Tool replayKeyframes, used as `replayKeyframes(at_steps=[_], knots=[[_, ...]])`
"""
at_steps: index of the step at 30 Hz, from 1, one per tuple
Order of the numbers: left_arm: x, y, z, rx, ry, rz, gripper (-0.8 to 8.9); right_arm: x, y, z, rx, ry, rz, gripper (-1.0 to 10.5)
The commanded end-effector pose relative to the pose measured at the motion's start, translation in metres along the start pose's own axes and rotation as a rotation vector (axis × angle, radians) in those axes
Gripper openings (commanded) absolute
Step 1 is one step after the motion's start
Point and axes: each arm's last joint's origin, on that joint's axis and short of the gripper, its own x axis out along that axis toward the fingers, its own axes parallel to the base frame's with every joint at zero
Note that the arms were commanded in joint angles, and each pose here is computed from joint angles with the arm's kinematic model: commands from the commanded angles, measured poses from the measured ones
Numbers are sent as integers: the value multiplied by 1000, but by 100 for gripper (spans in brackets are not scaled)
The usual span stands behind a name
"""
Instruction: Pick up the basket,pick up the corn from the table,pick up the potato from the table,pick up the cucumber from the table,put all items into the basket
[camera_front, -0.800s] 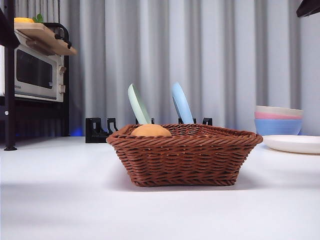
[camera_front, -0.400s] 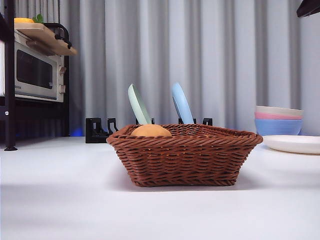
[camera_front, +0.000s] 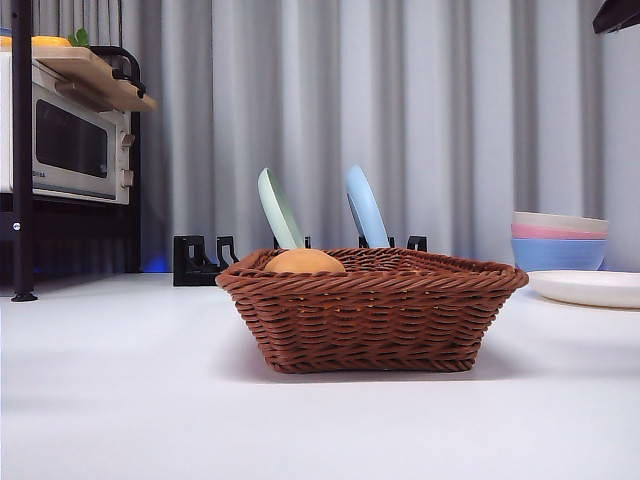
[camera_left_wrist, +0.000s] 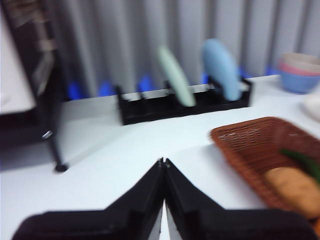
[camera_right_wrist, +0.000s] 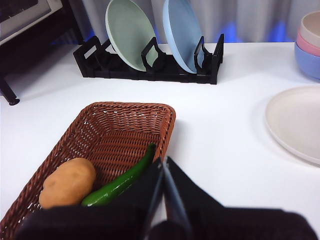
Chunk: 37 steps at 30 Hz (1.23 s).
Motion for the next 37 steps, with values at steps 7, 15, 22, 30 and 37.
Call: replayKeyframes(at_steps=[7,15,22,30,37], knots=[[12,23,-76,-45,45,195,-3,1,0,-1,8,-1,-2,2],[16,31,-106,-61,96,272,-3,1,0,-1,8,-1,-2,2],[17,31,-112,-63,91,273,-3,1,0,-1,9,-1,-2,2],[17,31,-112,-61,90,279,-3,1,0,-1,9,-1,-2,2],[17,31,-112,-61,90,279,-3,1,0,-1,8,-1,-2,2]])
